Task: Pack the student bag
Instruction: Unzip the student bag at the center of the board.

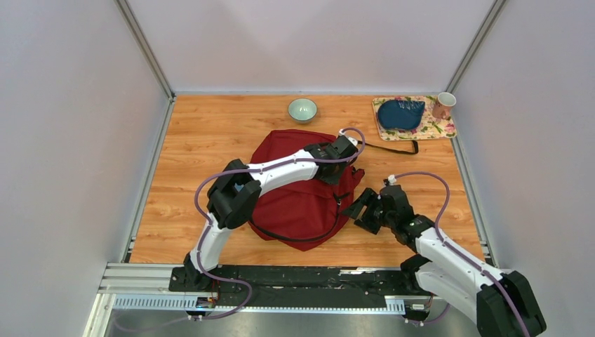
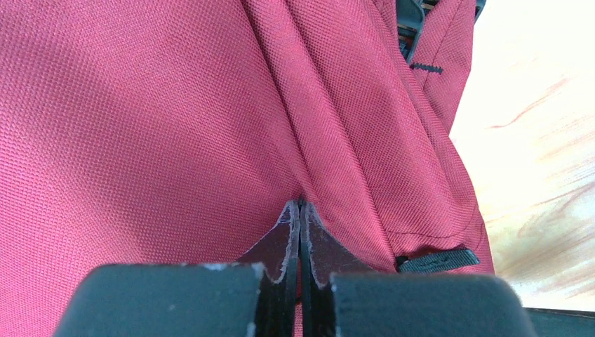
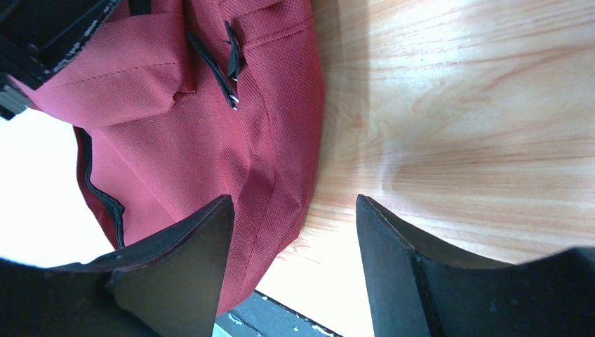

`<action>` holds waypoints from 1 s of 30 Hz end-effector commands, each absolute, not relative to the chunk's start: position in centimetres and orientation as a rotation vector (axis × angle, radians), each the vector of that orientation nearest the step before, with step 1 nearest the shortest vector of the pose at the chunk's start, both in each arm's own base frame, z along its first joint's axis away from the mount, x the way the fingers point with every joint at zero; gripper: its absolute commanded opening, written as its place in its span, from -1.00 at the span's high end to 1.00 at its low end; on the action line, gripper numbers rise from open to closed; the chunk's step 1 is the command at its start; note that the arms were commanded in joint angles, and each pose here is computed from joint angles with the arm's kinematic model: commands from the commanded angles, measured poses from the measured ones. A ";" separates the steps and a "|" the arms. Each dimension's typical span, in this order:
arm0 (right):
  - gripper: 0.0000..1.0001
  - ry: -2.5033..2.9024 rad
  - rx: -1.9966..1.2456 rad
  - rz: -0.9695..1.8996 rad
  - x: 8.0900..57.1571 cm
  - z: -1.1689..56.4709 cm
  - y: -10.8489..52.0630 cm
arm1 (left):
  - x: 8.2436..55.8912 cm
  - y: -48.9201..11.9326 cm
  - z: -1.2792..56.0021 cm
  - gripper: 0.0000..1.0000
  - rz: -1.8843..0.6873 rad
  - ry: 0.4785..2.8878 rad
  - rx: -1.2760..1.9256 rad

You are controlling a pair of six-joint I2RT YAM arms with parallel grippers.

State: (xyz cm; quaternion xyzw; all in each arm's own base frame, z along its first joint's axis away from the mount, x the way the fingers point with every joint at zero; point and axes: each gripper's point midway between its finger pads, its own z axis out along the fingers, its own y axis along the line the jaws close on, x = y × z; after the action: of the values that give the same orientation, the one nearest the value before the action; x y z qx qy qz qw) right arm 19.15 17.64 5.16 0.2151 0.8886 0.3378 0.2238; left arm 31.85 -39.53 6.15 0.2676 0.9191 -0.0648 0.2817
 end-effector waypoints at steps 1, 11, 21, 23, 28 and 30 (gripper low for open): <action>-0.34 2.377 0.582 0.886 19.9 6.5 16.6 | 31.7 -39.9 10.5 1.00 -0.273 2.370 0.690; -0.32 2.283 0.494 0.905 20.7 10.3 16.6 | 30.9 -39.3 13.9 1.00 -0.373 2.287 0.644; -0.26 2.166 0.347 1.084 22.7 15.4 19.5 | 30.4 -39.2 15.6 1.00 -0.450 2.237 0.594; -0.22 2.199 0.305 1.095 23.1 15.0 20.2 | 30.3 -39.0 15.5 1.00 -0.447 2.238 0.593; -0.15 2.212 0.244 1.139 24.5 15.5 21.8 | 30.4 -38.9 15.6 1.00 -0.453 2.233 0.583; -0.11 2.226 0.245 1.137 25.1 15.0 22.1 | 30.3 -38.9 15.6 1.00 -0.456 2.235 0.580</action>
State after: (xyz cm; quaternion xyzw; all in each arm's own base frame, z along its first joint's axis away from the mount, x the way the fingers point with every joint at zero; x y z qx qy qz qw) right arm 23.24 20.51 12.10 0.1327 0.8658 0.3937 0.2788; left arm 30.29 -38.34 12.06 0.2423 0.8924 -0.1435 0.3525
